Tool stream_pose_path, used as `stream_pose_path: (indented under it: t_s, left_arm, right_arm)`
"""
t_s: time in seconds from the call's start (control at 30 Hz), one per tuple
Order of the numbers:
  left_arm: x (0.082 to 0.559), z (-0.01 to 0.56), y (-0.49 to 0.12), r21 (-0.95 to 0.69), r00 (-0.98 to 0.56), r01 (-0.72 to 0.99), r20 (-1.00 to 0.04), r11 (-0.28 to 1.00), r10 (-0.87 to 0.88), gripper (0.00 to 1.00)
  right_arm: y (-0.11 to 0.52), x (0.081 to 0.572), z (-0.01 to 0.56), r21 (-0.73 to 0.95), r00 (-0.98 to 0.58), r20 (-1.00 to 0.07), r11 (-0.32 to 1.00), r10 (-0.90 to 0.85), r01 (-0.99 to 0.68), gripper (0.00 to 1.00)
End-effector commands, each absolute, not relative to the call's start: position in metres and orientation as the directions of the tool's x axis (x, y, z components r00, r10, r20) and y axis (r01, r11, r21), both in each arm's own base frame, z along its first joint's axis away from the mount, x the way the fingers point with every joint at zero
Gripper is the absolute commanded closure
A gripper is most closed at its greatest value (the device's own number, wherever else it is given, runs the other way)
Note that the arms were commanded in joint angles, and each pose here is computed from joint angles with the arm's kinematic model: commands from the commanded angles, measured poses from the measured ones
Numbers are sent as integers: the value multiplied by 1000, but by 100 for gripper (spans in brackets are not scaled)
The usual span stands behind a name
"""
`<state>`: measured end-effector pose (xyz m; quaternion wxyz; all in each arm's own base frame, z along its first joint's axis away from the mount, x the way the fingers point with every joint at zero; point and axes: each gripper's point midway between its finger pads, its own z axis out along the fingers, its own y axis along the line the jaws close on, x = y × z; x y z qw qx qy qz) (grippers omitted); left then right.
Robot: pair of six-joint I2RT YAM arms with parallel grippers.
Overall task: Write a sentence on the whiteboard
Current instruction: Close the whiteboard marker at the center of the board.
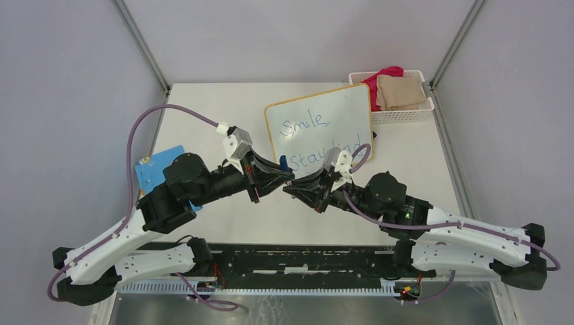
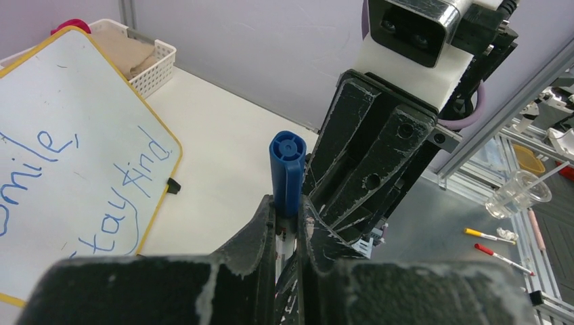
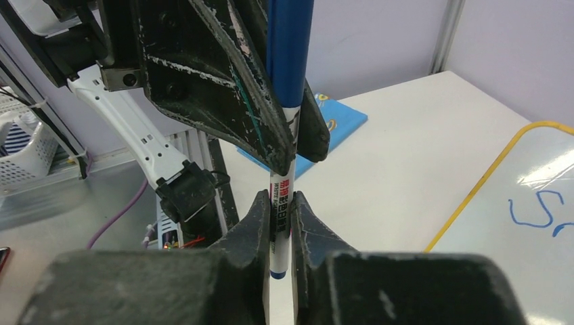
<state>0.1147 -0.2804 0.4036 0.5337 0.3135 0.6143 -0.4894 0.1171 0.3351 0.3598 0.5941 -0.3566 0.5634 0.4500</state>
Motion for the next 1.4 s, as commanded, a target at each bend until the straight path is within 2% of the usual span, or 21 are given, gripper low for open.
stream_pose_path:
  t_s: [0.0, 0.07, 0.13, 0.2, 0.3, 0.4, 0.5, 0.9, 1.37]
  left_arm:
    - [107, 422, -283, -237, -196, 932, -966, 273, -170, 85]
    - [112, 422, -282, -256, -207, 920, -960, 296, -187, 54]
    - [117, 424, -280, -270, -209, 909, -954, 318, -213, 39]
    - [120, 430, -277, -282, -202, 900, -945, 332, -256, 33]
    - [128, 437, -272, -302, -188, 880, -931, 368, -314, 31]
    - [135, 437, -270, -312, -180, 863, -925, 398, -335, 36]
    - [137, 433, -272, -315, -187, 861, -926, 400, -327, 45]
    - [130, 408, -288, -338, -250, 875, -929, 347, -274, 96]
    - [125, 326, -320, -429, -424, 845, -901, 320, -90, 98]
  right_arm:
    - [334, 123, 365, 47, 7, -988, 353, 152, -935, 94]
    - [333, 124, 363, 20, 33, -990, 356, 140, -934, 100]
    - [333, 124, 359, -2, 51, -990, 358, 128, -934, 100]
    - [332, 124, 357, -16, 64, -990, 354, 125, -935, 100]
    - [333, 123, 356, -24, 72, -990, 351, 123, -936, 100]
    - [332, 124, 357, -22, 74, -988, 355, 132, -935, 100]
    - [331, 124, 358, -18, 73, -987, 359, 141, -933, 100]
    - [326, 128, 360, 20, 57, -981, 388, 186, -921, 100]
    - [310, 139, 403, 63, 107, -936, 460, 335, -886, 100]
